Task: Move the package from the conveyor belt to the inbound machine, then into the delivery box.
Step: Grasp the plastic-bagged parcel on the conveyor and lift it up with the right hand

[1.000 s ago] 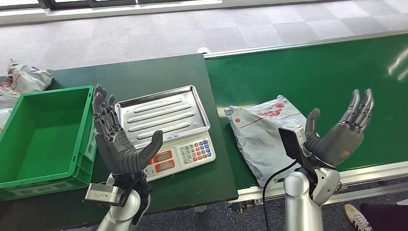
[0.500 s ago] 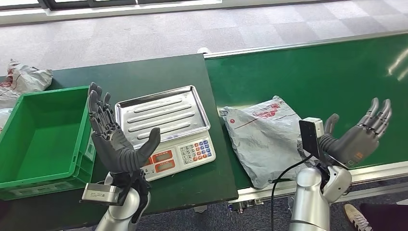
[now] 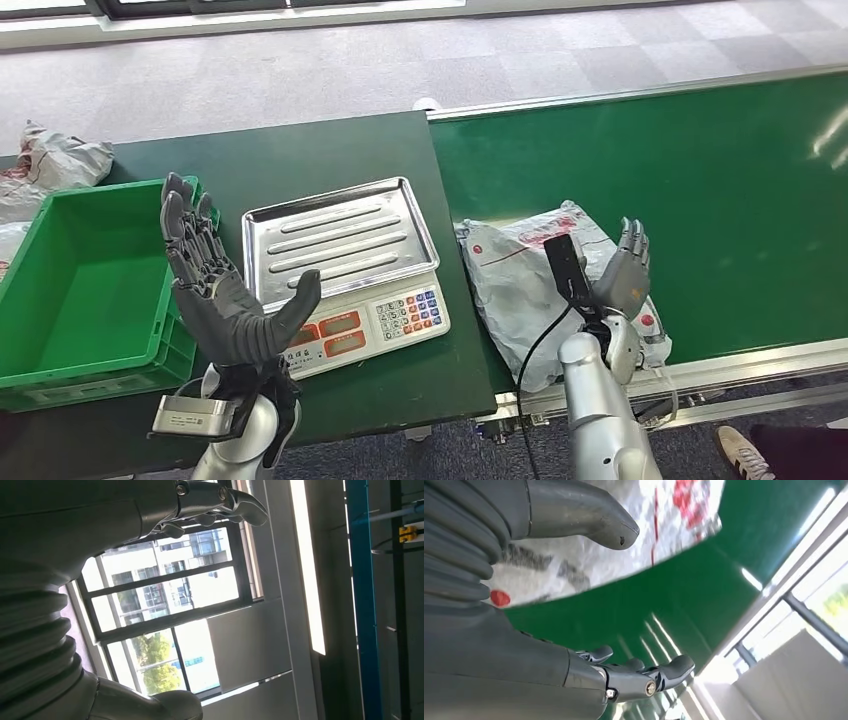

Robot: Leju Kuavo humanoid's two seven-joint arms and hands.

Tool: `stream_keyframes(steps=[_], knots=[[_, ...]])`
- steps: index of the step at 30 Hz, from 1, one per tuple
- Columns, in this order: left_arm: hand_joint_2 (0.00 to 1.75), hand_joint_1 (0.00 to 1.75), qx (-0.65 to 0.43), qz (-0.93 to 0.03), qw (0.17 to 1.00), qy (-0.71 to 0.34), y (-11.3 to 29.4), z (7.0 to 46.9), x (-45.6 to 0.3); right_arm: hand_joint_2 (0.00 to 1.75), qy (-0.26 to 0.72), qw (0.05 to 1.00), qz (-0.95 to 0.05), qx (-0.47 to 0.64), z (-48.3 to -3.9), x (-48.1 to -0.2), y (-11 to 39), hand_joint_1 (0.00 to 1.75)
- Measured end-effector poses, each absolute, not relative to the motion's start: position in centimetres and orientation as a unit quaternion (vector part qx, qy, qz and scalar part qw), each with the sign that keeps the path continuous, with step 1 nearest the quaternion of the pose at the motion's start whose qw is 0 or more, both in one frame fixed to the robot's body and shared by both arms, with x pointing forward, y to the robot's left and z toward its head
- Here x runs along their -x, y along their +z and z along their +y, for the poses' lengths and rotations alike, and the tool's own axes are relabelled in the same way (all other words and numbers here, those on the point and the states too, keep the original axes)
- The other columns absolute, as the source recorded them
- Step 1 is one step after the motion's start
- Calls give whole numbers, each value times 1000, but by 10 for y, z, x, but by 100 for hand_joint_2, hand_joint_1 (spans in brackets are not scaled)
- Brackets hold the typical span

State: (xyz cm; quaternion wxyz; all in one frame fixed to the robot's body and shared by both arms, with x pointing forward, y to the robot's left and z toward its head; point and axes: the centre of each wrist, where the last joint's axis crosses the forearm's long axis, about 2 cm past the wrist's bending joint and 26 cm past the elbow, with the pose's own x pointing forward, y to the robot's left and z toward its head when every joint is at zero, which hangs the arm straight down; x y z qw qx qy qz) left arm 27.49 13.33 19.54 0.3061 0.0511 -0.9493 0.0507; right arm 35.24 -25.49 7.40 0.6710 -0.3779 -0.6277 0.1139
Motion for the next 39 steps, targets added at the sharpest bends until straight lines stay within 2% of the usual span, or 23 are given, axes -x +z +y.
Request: stream_keyframes(steps=[5, 12, 19, 29, 30, 33, 34, 39], knots=[[175, 0, -41, -952, 302, 41, 197, 133, -276, 175, 229, 717, -588, 295, -230, -361, 65, 0], [175, 0, -39, -953, 298, 41, 202, 134, -280, 175, 293, 745, -543, 255, -214, -364, 62, 0], [175, 0, -39, -953, 297, 41, 205, 134, -283, 175, 348, 794, -395, 304, -213, -362, 56, 0], [175, 0, -46, -951, 300, 54, 207, 136, -286, 175, 377, 801, -322, 336, -217, -360, 51, 0], [175, 0, -48, -951, 300, 55, 207, 136, -286, 175, 381, 800, -313, 341, -218, -360, 51, 17], [175, 0, -52, -950, 301, 60, 207, 137, -287, 175, 391, 797, -298, 351, -219, -360, 50, 148], [175, 0, -53, -950, 302, 61, 207, 138, -287, 175, 393, 796, -295, 352, -220, -360, 50, 175], [175, 0, -56, -949, 305, 62, 206, 139, -288, 175, 410, 785, -306, 349, -219, -361, 51, 175]])
